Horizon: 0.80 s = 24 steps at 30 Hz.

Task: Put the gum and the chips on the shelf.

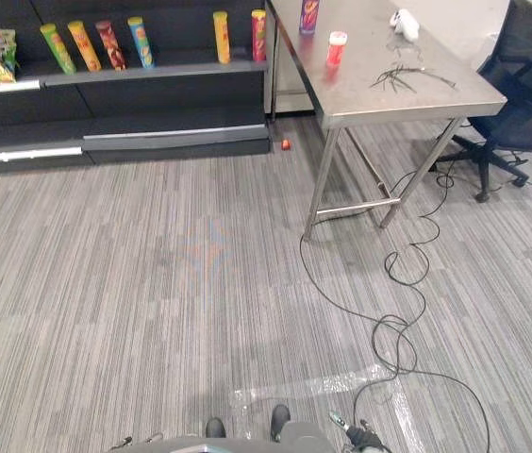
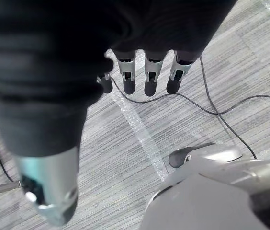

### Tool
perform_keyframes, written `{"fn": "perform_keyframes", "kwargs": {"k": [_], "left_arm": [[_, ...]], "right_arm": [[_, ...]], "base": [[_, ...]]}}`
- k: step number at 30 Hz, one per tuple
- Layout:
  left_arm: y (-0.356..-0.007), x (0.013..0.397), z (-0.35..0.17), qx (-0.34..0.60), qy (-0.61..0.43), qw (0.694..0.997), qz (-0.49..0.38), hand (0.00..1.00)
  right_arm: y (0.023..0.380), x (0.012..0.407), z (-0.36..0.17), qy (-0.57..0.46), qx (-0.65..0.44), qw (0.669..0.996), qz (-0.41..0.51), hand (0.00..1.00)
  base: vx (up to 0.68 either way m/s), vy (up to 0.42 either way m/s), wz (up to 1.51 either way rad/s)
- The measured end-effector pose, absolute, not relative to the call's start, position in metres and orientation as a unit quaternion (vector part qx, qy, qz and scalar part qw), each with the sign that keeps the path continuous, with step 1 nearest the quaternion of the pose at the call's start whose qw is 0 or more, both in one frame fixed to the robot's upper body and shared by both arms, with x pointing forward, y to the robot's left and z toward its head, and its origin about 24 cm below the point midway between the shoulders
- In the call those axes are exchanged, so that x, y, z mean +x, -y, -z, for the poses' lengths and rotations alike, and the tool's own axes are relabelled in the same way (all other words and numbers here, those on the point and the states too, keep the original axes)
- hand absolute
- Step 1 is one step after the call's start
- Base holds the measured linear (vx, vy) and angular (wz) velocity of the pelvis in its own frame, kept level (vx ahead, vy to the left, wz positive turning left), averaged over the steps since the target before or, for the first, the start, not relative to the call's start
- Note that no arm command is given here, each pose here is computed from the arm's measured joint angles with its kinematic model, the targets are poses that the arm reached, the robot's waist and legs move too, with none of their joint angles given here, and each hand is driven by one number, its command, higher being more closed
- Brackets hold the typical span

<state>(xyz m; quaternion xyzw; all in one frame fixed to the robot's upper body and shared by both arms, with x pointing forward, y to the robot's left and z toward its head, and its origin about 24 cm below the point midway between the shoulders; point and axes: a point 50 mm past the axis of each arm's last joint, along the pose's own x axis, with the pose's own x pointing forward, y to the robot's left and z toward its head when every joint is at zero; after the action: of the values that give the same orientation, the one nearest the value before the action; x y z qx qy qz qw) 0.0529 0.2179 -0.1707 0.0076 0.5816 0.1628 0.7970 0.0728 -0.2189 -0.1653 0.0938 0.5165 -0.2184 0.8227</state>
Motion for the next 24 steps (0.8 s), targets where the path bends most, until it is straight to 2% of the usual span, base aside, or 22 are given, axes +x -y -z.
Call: {"fn": "perform_keyframes", "kwargs": {"k": [10,16,21,24], "left_arm": [[-0.216,0.06,0.169,-0.051,-0.553,0.804,-0.211,0.0],[-0.212,0.06,0.169,-0.061,-0.549,0.802,-0.227,0.0],[-0.227,0.06,0.167,-0.056,-0.542,0.801,-0.247,0.0],[-0.227,0.058,0.167,-0.05,-0.546,0.8,-0.242,0.0]], "right_arm": [[0.218,0.089,0.162,-0.499,0.08,0.843,0.185,0.0],[0.225,0.096,0.158,-0.489,0.055,0.853,0.176,0.0],[0.193,0.106,0.162,-0.486,0.092,0.856,0.146,0.0],[0.195,0.108,0.161,-0.483,0.09,0.858,0.148,0.0]], "base": [[0.1,-0.005,0.03],[0.4,0.288,-0.36],[0.57,0.37,-0.34],[0.48,0.272,-0.14]]}}
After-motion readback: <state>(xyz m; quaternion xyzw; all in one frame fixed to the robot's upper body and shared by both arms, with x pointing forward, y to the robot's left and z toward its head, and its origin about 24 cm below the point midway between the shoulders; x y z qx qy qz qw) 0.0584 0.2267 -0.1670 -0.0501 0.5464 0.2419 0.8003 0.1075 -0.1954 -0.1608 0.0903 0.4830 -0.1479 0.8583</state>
